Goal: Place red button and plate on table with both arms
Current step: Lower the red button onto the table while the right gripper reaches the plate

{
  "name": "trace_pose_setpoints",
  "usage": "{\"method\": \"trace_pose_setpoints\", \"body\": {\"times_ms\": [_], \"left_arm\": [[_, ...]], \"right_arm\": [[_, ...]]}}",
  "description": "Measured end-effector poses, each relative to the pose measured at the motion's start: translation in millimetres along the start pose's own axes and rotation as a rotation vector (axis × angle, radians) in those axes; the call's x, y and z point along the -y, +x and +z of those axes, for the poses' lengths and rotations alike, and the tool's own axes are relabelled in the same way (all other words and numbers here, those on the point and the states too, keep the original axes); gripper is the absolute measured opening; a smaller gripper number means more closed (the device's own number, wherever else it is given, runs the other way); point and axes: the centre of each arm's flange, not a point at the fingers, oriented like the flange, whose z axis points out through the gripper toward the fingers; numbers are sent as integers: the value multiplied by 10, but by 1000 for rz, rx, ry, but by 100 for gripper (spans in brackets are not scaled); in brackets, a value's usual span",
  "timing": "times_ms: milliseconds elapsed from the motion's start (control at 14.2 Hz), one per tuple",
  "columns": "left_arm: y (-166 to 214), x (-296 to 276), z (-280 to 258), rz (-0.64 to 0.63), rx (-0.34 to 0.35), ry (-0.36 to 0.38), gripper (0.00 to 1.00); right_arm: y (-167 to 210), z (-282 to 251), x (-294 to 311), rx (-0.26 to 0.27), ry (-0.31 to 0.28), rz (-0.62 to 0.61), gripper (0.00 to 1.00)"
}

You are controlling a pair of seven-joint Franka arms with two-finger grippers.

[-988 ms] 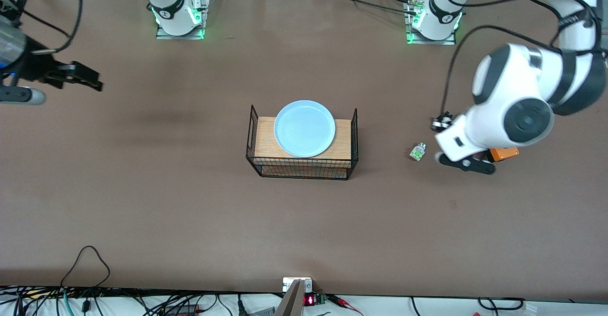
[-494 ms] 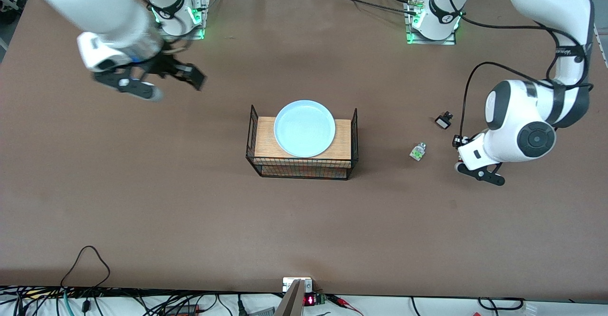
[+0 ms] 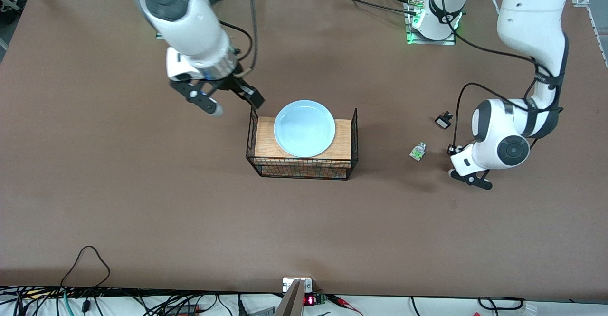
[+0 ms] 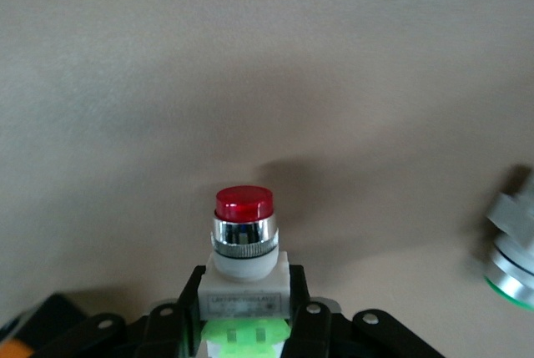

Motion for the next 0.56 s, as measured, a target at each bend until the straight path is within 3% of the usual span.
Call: {"method": "trace_pose_setpoints", "body": {"times_ms": [212,565], "left_arm": [[13,-3,86,4,5,1,41],[52,17,-80,4,-12,5,83]], "right_arm": [[-134,264,172,-7,13,92,100],[-255,629,348,-14,21,220,100]]}}
